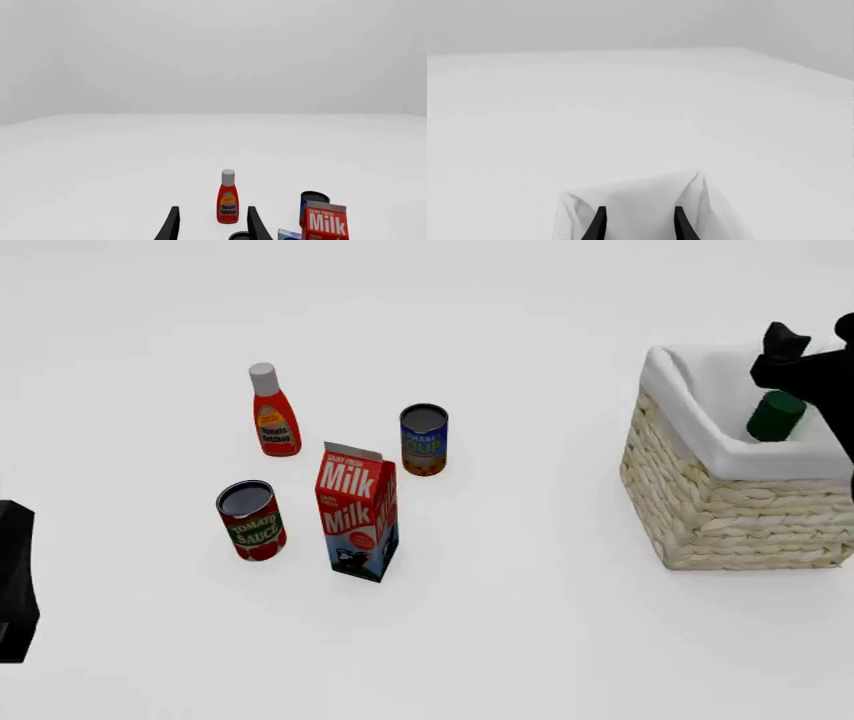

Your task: Pick the salad dressing and place it in the basket.

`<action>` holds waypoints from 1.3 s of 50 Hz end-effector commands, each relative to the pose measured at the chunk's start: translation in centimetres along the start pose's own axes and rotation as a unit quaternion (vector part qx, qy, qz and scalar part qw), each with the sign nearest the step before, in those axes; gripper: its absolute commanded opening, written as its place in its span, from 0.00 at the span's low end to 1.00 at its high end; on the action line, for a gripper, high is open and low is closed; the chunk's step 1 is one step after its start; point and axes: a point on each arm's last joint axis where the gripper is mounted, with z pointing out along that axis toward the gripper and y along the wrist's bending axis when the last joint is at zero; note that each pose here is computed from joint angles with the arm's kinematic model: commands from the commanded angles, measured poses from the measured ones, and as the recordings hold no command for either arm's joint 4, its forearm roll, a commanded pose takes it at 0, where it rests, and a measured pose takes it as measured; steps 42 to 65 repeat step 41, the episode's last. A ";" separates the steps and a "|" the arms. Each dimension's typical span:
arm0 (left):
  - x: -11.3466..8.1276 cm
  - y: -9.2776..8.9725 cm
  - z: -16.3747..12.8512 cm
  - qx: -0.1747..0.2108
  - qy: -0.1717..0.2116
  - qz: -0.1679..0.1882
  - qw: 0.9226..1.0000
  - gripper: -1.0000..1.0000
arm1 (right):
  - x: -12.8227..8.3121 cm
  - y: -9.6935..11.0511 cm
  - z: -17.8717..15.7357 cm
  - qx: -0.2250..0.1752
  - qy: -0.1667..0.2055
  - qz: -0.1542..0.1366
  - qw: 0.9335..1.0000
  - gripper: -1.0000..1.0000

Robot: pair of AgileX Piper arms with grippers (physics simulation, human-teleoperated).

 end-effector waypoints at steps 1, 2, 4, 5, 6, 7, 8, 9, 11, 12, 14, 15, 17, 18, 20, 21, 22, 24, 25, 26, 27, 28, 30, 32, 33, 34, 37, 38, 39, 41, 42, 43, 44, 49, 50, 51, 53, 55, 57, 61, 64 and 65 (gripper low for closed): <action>0.0 0.0 0.0 0.001 0.001 0.001 1.000 1.00 | -1.0 0.2 -1.5 -0.004 -0.014 -0.009 1.000 1.00; 0.0 0.0 0.0 0.000 0.001 0.000 1.000 1.00 | -1.2 0.2 -1.7 -0.003 -0.015 -0.009 1.000 1.00; 0.0 0.0 0.0 0.001 0.002 0.000 1.000 1.00 | -1.5 0.1 -2.3 -0.002 -0.018 -0.012 1.000 1.00; 0.0 0.0 0.0 0.001 0.002 0.000 1.000 1.00 | -1.6 0.1 -2.6 -0.002 -0.019 -0.013 1.000 1.00; 0.0 0.0 0.1 0.001 0.003 0.000 1.000 1.00 | -1.8 0.1 -2.9 -0.001 -0.021 -0.011 1.000 1.00; 0.1 0.0 0.1 0.002 0.003 0.000 1.000 1.00 | -2.0 0.1 -3.2 -0.002 -0.022 -0.013 1.000 1.00; 0.1 0.0 0.1 0.002 0.003 0.000 1.000 1.00 | -2.2 0.1 -3.6 -0.002 -0.025 -0.014 1.000 1.00; 0.1 0.0 0.1 0.003 0.003 -0.001 1.000 1.00 | -2.5 0.2 -4.1 -0.004 -0.028 -0.010 1.000 1.00; 0.1 0.0 0.1 0.003 0.003 -0.001 1.000 1.00 | -2.7 0.2 -4.4 -0.005 -0.030 -0.009 1.000 1.00; 0.1 0.0 0.1 0.003 0.003 -0.001 1.000 1.00 | -2.8 0.2 -4.7 -0.005 -0.032 -0.009 0.999 1.00; 0.1 -0.1 0.0 0.005 0.003 -0.001 1.000 1.00 | -3.2 0.3 -5.5 -0.005 -0.036 -0.012 0.999 1.00; 0.1 -0.1 0.0 0.005 0.003 -0.002 1.000 1.00 | -3.2 0.3 -5.7 -0.006 -0.036 -0.011 0.999 1.00; 0.1 -0.1 0.0 0.005 0.003 -0.002 1.000 1.00 | -3.4 0.4 -6.4 -0.007 -0.039 -0.014 0.999 1.00; 0.1 -0.1 0.0 0.005 0.003 -0.002 1.000 1.00 | -3.6 0.4 -6.9 -0.007 -0.040 -0.012 0.999 1.00; 0.1 -0.1 0.0 0.006 0.003 -0.003 1.000 1.00 | -3.8 0.4 -7.4 -0.008 -0.043 -0.015 0.999 1.00; 0.1 -0.1 0.0 0.006 0.003 -0.003 1.000 1.00 | -3.8 0.4 -7.4 -0.008 -0.043 -0.015 0.999 1.00; 0.1 -0.1 0.0 0.006 0.003 -0.003 1.000 1.00 | -3.9 0.4 -7.9 -0.008 -0.044 -0.014 0.999 1.00; 0.1 -0.1 0.0 0.007 0.003 -0.003 1.000 1.00 | -4.0 0.4 -8.2 -0.008 -0.044 -0.015 0.999 1.00; 0.0 -0.1 -0.1 0.007 0.003 -0.003 1.000 1.00 | -4.1 0.4 -8.6 -0.008 -0.045 -0.015 0.999 1.00; 0.0 -0.1 -0.1 0.007 0.003 -0.003 1.000 1.00 | -4.2 0.4 -8.9 -0.009 -0.046 -0.015 0.999 1.00; 0.0 -0.1 -0.1 0.007 0.002 -0.004 1.000 1.00 | -4.1 0.4 -9.1 -0.009 -0.046 -0.015 0.999 1.00; 0.0 -0.1 -0.1 0.008 0.002 -0.004 1.000 1.00 | -4.1 0.4 -9.4 -0.009 -0.047 -0.016 0.999 1.00; 0.0 -0.1 -0.1 0.008 0.002 -0.004 1.000 1.00 | -4.1 0.4 -10.0 -0.010 -0.048 -0.017 0.999 1.00; 0.0 -0.1 -0.1 0.008 0.002 -0.004 1.000 1.00 | -4.1 0.4 -10.2 -0.010 -0.048 -0.017 0.999 1.00; 0.0 -0.1 -0.2 0.008 0.002 -0.004 1.000 1.00 | -4.2 0.4 -10.5 -0.010 -0.048 -0.017 0.999 1.00; 0.0 -0.1 -0.2 0.009 0.001 -0.004 1.000 1.00 | -4.2 0.4 -10.7 -0.010 -0.049 -0.018 0.999 1.00; 0.0 -0.1 -0.2 0.009 0.000 -0.004 1.000 1.00 | -4.0 0.4 -11.1 -0.011 -0.048 -0.017 0.999 1.00; 0.0 -0.1 -0.2 0.008 0.000 -0.004 1.000 1.00 | -4.0 0.4 -11.3 -0.010 -0.048 -0.017 0.999 1.00; 0.0 -0.1 -0.3 0.009 0.000 -0.005 1.000 1.00 | -3.9 0.4 -11.5 -0.010 -0.048 -0.018 0.999 1.00; 0.0 -0.1 -0.3 0.009 -0.001 -0.004 1.000 1.00 | -3.7 0.4 -11.8 -0.011 -0.046 -0.017 0.999 1.00; 0.0 -0.1 -0.3 0.009 -0.001 -0.004 1.000 1.00 | -3.7 0.4 -11.8 -0.011 -0.046 -0.017 0.999 1.00; 0.0 -0.1 -0.3 0.009 -0.001 -0.004 1.000 1.00 | -3.7 0.4 -11.8 -0.011 -0.046 -0.017 0.999 1.00; 0.0 -0.1 -0.3 0.009 -0.001 -0.004 1.000 1.00 | -3.7 0.4 -11.8 -0.011 -0.046 -0.017 0.999 1.00; 0.0 -0.1 -0.3 0.009 -0.001 -0.004 1.000 1.00 | -3.7 0.4 -11.8 -0.011 -0.046 -0.017 0.999 1.00; 0.0 -0.1 -0.3 0.009 -0.001 -0.004 1.000 1.00 | -3.7 0.4 -11.8 -0.011 -0.046 -0.017 0.999 1.00; 0.0 -0.1 -0.3 0.009 -0.001 -0.004 1.000 1.00 | -3.7 0.4 -11.8 -0.011 -0.046 -0.017 0.999 1.00; 0.0 -0.1 -0.3 0.009 -0.001 -0.004 1.000 1.00 | -3.7 0.4 -11.8 -0.011 -0.046 -0.017 0.999 1.00; 0.0 -0.1 -0.3 0.009 -0.001 -0.004 1.000 1.00 | -3.7 0.4 -11.8 -0.011 -0.046 -0.017 0.999 1.00; 0.0 -0.1 -0.3 0.009 -0.001 -0.004 1.000 1.00 | -3.7 0.4 -11.8 -0.011 -0.046 -0.017 0.999 1.00; 0.0 -0.1 -0.3 0.009 -0.001 -0.004 1.000 1.00 | -3.7 0.4 -11.8 -0.011 -0.046 -0.017 0.999 1.00; 0.0 -0.1 -0.3 0.009 -0.001 -0.004 1.000 1.00 | -3.7 0.4 -11.8 -0.011 -0.046 -0.017 0.999 1.00; 0.0 -0.1 -0.3 0.009 -0.001 -0.004 1.000 1.00 | -3.7 0.4 -11.8 -0.011 -0.046 -0.017 0.999 1.00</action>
